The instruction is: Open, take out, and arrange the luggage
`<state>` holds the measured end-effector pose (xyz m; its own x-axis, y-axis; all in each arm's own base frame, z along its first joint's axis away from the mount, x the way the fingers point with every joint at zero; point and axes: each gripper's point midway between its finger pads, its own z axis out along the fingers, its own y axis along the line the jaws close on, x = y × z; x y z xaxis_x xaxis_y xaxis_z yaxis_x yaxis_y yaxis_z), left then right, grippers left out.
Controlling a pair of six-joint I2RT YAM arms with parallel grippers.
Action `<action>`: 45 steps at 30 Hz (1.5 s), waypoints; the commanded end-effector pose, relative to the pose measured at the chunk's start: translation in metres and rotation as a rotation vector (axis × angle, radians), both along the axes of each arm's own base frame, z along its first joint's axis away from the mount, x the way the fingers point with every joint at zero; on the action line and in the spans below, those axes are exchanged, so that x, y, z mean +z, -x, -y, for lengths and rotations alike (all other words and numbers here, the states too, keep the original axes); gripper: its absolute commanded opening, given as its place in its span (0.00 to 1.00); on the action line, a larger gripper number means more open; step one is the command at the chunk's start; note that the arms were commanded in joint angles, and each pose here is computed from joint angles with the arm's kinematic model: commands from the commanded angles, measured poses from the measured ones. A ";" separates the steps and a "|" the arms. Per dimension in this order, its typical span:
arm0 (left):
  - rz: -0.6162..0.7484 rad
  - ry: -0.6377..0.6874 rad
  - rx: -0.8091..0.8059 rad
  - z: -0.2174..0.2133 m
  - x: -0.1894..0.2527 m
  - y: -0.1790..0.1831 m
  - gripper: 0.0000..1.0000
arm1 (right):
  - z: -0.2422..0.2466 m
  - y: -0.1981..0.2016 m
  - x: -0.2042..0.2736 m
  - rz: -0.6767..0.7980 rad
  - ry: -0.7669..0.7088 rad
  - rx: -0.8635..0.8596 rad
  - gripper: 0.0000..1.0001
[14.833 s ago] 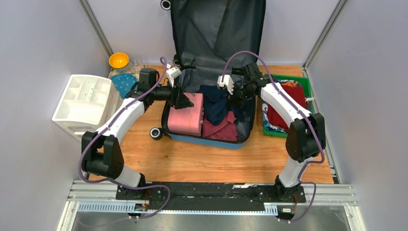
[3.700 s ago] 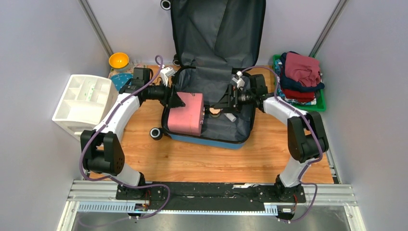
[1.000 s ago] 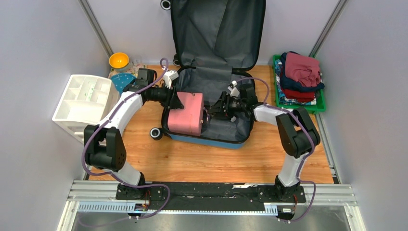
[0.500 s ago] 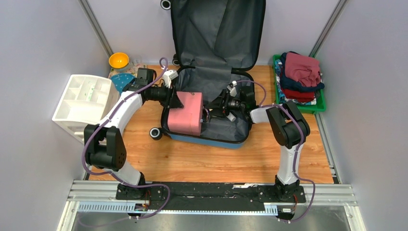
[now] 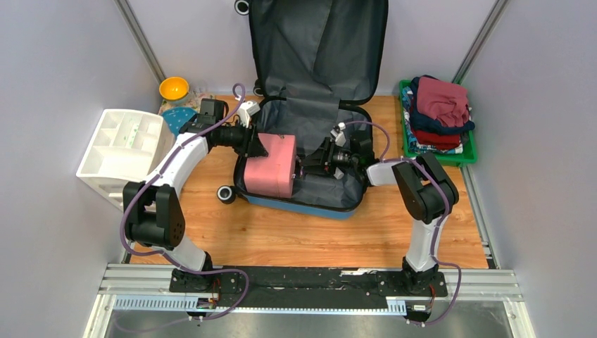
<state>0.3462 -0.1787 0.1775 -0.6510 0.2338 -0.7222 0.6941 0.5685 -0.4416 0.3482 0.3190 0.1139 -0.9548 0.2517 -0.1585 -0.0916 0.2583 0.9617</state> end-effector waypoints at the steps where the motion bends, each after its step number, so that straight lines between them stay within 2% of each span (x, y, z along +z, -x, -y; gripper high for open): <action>1: -0.035 -0.064 0.021 -0.007 -0.020 -0.002 0.39 | -0.007 0.005 0.031 0.129 0.003 0.015 0.51; 4: -0.034 -0.064 0.020 -0.007 -0.020 -0.002 0.39 | -0.003 0.002 0.015 0.093 0.153 0.002 0.58; 6: -0.036 -0.062 0.020 -0.007 -0.020 -0.002 0.39 | -0.005 0.002 0.008 0.054 0.193 -0.007 0.62; 15: -0.032 -0.063 0.021 -0.007 -0.020 -0.004 0.39 | -0.005 -0.002 -0.030 -0.084 0.301 -0.046 0.63; 17: -0.031 -0.062 0.020 -0.007 -0.019 -0.004 0.39 | -0.007 0.001 -0.036 -0.102 0.287 -0.034 0.63; 20: -0.032 -0.064 0.022 -0.007 -0.020 -0.004 0.39 | -0.017 0.002 -0.033 -0.107 0.184 -0.008 0.61; 26: -0.031 -0.069 0.021 -0.008 -0.020 -0.004 0.39 | -0.027 -0.009 -0.004 -0.045 -0.024 -0.003 0.48; 29: -0.033 -0.071 0.021 -0.008 -0.021 -0.002 0.39 | -0.024 -0.010 0.010 -0.043 -0.066 -0.006 0.45; 38: -0.037 -0.065 0.016 -0.007 -0.023 -0.002 0.39 | -0.006 -0.005 0.050 0.049 -0.065 -0.029 0.38; 45: -0.034 -0.060 0.015 -0.006 -0.022 -0.005 0.39 | -0.010 -0.006 0.039 0.007 -0.052 -0.025 0.34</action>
